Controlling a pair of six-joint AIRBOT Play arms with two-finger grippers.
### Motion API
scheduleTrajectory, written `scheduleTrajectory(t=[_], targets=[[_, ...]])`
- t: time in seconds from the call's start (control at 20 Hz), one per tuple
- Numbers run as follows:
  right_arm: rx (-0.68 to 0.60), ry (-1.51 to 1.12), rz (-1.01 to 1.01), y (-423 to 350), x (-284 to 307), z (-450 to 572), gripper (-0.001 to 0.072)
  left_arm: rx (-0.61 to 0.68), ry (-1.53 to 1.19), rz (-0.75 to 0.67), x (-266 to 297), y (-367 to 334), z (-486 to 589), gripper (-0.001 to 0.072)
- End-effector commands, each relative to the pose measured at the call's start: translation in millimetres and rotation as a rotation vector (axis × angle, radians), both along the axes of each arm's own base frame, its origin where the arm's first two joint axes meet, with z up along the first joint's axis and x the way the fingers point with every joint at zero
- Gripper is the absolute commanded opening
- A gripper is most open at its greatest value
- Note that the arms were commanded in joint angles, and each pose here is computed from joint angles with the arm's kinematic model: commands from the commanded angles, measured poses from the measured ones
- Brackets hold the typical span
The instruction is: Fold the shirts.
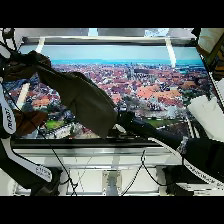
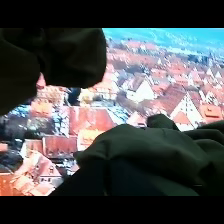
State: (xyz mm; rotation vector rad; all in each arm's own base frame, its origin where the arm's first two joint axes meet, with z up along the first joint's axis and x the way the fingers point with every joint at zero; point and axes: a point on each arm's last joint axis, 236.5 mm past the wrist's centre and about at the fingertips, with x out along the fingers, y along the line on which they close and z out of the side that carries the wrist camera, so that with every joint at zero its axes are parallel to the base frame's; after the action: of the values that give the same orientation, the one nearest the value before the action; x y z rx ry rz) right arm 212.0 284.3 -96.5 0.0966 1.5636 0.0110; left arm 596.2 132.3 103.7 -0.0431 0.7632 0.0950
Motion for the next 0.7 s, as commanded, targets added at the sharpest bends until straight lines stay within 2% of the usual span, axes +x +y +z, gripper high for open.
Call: scheduleTrajectory(t=[0.0,0.05,0.15,0.3,0.4,0.45,0.65], targets=[[0.303,-0.142,-0.012,68,32,22,0.0021,0.018,-0.050,0.058,2,30,9,0.0011],[0.391,-0.190,-0.037,86,44,33,0.0021,0.020,-0.047,0.078,-2,42,9,0.0011],[0.479,-0.249,-0.065,102,58,45,0.0021,0.026,-0.040,0.121,-11,68,7,0.0011],[0.491,-0.219,-0.143,101,56,41,0.0041,0.015,-0.022,0.192,-30,108,4,0.0012],[0.551,-0.164,-0.255,108,50,38,0.0190,0.010,-0.011,0.236,-43,132,2,0.0011],[0.592,-0.144,-0.306,112,49,38,0.0232,-0.002,-0.010,0.254,-48,141,1,0.0012],[0.681,-0.165,-0.428,117,62,34,0.0268,-0.087,0.060,0.255,-66,139,-13,0.0012]])
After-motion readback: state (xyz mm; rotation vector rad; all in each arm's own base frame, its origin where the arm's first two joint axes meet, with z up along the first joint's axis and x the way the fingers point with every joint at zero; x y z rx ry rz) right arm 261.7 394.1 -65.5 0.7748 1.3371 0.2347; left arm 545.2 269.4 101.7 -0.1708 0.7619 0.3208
